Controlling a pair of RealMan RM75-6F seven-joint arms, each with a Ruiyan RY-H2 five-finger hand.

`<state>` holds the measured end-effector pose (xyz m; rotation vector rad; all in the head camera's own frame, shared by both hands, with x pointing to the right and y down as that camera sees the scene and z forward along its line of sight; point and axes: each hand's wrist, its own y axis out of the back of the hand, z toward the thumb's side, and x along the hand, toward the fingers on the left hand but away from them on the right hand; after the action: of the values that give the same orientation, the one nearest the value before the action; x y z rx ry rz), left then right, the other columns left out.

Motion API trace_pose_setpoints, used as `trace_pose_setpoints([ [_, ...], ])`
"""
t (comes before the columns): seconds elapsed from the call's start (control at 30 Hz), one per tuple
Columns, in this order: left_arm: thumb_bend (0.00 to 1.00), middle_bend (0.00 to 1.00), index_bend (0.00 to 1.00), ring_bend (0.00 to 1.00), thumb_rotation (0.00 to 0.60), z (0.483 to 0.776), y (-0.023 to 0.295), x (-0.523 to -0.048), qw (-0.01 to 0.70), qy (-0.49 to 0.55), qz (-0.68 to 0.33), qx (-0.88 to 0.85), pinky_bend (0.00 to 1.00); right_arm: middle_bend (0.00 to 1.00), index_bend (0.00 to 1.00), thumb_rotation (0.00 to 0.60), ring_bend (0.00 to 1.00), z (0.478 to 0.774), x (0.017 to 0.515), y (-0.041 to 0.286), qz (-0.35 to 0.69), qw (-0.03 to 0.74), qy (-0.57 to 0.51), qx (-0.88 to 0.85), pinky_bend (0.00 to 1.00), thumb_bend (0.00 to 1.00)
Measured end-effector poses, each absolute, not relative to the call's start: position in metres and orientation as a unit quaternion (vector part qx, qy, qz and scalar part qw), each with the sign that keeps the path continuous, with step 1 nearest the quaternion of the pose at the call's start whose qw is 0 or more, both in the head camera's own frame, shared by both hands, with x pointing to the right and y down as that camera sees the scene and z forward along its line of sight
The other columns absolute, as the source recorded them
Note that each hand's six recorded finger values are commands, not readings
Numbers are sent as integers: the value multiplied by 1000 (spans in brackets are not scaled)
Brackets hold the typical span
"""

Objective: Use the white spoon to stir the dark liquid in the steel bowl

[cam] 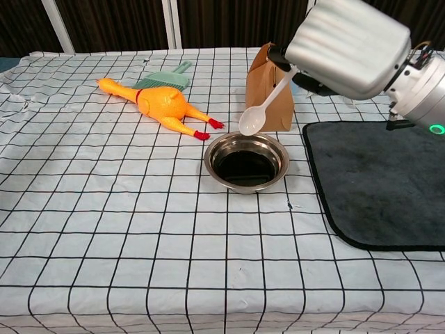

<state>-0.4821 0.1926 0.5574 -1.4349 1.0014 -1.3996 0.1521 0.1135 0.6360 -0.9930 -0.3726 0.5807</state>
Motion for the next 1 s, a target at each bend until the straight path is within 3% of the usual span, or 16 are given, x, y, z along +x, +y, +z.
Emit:
trace_pose_setpoints([
  [0.6, 219, 8, 138, 0, 600, 557, 192, -482, 435, 402, -561, -578, 0, 859, 661, 600, 1000, 674, 132, 139, 265, 820, -152, -484, 1000, 420],
  [1.0, 219, 8, 138, 0, 600, 558, 192, -482, 434, 401, -561, -580, 0, 859, 672, 600, 1000, 685, 125, 138, 273, 817, -146, -486, 1000, 420],
])
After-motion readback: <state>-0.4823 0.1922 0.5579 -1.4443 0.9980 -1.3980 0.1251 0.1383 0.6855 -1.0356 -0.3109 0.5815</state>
